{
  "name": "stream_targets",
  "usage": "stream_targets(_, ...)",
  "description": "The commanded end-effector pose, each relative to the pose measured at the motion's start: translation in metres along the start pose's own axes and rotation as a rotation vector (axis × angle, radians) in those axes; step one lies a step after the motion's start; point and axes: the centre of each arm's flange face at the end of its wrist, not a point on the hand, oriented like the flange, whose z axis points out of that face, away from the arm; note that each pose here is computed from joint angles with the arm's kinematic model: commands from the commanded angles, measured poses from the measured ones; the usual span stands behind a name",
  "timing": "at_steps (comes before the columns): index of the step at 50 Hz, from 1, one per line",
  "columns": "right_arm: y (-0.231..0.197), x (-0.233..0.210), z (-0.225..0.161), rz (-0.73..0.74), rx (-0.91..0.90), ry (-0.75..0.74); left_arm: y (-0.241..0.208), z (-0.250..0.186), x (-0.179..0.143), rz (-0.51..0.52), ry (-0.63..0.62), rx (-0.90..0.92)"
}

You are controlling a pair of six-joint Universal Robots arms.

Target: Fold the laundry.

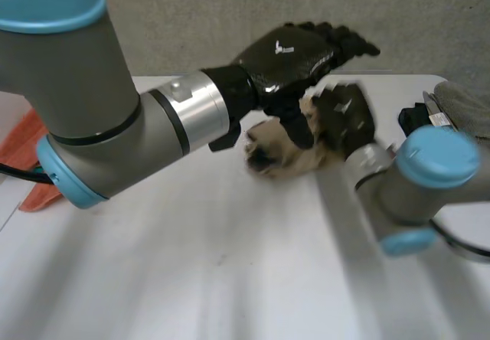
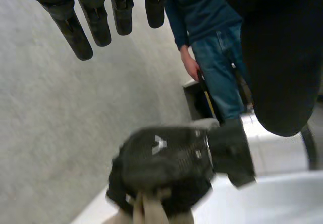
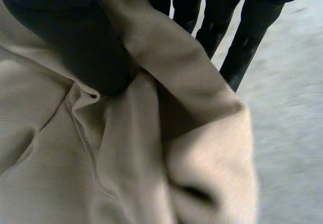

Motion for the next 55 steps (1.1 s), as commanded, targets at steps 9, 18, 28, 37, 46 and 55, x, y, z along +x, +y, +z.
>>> stream_targets(9,-0.031,0.239,0.040,0.052,0.243,0.390,-0.044,-0.005,-0.006,0.081,-0.064,0.162)
stream_targets(18,0.104,0.285,0.032,0.042,0.118,0.353,-0.019,-0.003,-0.003,0.043,-0.055,0.100)
stream_targets(28,0.173,0.284,-0.006,-0.017,-0.095,0.341,0.000,0.003,-0.002,0.021,-0.047,0.059)
stream_targets(37,0.103,0.301,-0.031,0.037,-0.230,0.368,-0.003,0.003,0.007,0.021,-0.027,0.065)
stream_targets(46,0.032,0.362,-0.078,-0.028,-0.396,0.694,-0.012,0.001,0.011,0.029,-0.026,0.085)
stream_targets(55,-0.050,0.342,-0.042,-0.386,-0.137,0.720,-0.054,-0.002,-0.010,0.075,-0.190,0.194)
